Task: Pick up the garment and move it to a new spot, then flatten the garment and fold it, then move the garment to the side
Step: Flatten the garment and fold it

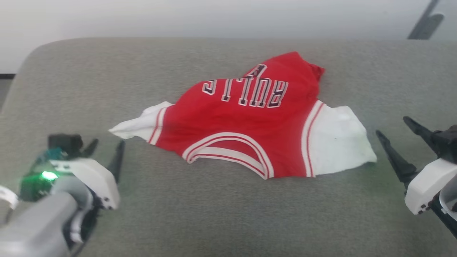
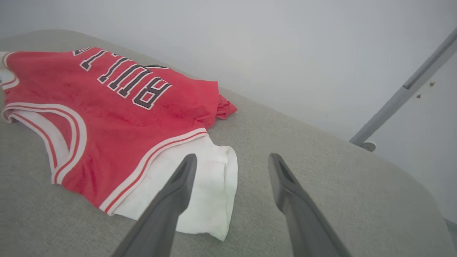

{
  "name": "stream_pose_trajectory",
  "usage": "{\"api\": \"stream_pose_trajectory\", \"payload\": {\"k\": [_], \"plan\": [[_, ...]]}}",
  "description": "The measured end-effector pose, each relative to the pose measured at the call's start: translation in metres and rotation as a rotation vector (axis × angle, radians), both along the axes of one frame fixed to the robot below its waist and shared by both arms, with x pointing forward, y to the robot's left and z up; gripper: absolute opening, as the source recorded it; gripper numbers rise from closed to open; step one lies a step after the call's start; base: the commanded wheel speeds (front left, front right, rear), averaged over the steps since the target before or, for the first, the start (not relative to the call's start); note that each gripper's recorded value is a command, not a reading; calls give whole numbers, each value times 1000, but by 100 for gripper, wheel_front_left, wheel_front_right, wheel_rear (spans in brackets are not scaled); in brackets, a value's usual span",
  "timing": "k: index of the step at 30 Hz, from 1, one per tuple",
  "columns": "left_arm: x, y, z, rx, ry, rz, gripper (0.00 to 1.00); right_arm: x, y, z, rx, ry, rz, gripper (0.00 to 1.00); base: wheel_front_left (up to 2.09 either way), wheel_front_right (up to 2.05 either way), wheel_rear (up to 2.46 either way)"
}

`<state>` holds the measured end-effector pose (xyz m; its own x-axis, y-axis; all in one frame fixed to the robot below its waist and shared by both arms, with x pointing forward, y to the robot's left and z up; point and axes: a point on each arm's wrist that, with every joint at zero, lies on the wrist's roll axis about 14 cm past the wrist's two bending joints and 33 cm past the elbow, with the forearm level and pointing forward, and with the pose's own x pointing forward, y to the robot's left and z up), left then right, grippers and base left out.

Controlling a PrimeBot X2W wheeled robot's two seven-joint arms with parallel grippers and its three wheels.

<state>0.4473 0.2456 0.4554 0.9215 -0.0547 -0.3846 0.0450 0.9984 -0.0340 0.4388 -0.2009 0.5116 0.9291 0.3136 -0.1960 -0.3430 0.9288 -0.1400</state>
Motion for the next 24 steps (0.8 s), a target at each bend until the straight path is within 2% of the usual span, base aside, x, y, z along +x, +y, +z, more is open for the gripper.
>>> {"api": "stream_pose_trajectory", "payload": {"k": [5, 8, 11, 17, 22, 24], "plan": [[-23, -10, 1, -85, -71, 64, 100, -1, 24, -13, -62, 84, 113, 100, 0, 0, 0], [-23, -7, 30, -121, -201, 130, 100, -7, 40, -26, -117, 160, 200, 100, 0, 0, 0], [-42, -3, 37, -146, -276, 190, 100, -12, 51, -41, -182, 239, 283, 100, 0, 0, 0], [-79, 6, 49, -137, -401, 284, 100, -26, 67, -71, -341, 411, 463, 100, 0, 0, 0], [-96, 9, 45, -130, -427, 331, 100, -23, 65, -84, -421, 485, 524, 100, 0, 0, 0], [-99, 11, 42, -133, -426, 350, 100, -21, 69, -90, -415, 511, 545, 100, 0, 0, 0]]}}
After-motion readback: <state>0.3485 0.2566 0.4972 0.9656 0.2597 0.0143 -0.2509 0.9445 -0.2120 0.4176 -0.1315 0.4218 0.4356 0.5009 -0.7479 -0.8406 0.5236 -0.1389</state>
